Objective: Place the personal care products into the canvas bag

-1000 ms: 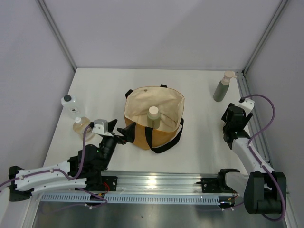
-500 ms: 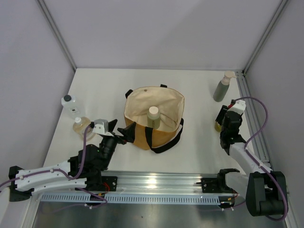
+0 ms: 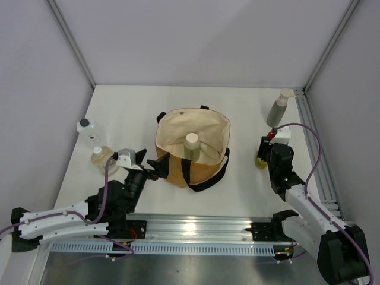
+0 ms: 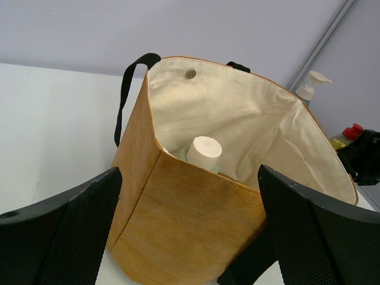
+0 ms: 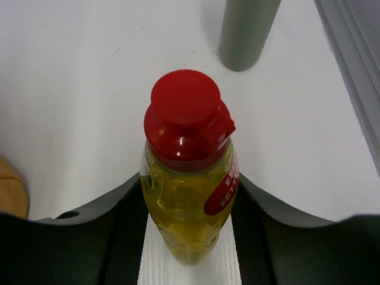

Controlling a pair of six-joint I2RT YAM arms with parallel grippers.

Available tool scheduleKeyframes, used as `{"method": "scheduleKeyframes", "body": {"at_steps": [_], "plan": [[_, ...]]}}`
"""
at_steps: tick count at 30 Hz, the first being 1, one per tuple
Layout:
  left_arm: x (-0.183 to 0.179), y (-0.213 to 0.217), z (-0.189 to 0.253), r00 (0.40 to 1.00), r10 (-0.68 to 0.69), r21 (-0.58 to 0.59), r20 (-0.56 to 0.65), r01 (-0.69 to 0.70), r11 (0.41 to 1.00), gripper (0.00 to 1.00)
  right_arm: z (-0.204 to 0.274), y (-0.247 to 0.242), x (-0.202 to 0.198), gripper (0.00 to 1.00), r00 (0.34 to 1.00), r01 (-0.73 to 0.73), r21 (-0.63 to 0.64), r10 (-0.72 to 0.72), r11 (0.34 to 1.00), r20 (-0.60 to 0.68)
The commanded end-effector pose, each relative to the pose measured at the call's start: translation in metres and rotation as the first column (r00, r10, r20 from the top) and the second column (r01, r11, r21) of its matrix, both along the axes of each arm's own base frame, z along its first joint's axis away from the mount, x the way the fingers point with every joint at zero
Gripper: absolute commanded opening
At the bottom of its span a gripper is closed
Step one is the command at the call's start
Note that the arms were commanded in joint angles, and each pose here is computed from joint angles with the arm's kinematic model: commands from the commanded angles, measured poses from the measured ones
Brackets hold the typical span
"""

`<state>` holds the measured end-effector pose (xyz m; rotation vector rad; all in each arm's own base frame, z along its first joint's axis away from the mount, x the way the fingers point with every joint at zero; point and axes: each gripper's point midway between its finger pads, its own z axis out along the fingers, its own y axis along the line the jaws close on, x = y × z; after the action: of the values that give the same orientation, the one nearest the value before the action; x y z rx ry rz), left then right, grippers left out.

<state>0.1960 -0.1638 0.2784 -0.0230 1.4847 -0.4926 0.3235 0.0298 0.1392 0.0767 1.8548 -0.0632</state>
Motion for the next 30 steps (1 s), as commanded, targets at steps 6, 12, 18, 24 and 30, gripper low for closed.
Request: {"method": "scheduleKeyframes", "body": {"at_steps": [6, 12, 18, 24, 30], "plan": [[0.003, -0.002, 0.001, 1.000, 0.010, -0.017, 0.000, -0.010, 1.000, 0.99, 0.088, 0.015, 0.003, 0.00, 0.973, -0.045, 0.033, 0.037, 0.998, 0.229], [0.004, -0.004, 0.000, 1.000, 0.012, -0.008, -0.002, -0.012, 1.000, 0.99, 0.107, 0.023, -0.005, 0.00, 0.957, -0.085, 0.047, 0.068, 0.995, 0.283], [0.005, -0.006, -0.001, 1.000, 0.012, -0.002, -0.004, -0.012, 1.000, 0.99, 0.143, 0.023, -0.018, 0.00, 0.928, -0.106, 0.085, 0.068, 0.991, 0.366], [0.005, -0.007, -0.002, 1.000, 0.013, 0.007, -0.005, -0.013, 1.000, 0.99, 0.196, 0.032, -0.034, 0.00, 0.890, -0.164, 0.113, 0.097, 0.980, 0.445], [0.006, -0.007, -0.002, 1.000, 0.014, 0.007, -0.005, -0.013, 1.000, 0.99, 0.278, 0.050, -0.041, 0.00, 0.834, -0.262, 0.099, 0.173, 0.960, 0.525]]}}
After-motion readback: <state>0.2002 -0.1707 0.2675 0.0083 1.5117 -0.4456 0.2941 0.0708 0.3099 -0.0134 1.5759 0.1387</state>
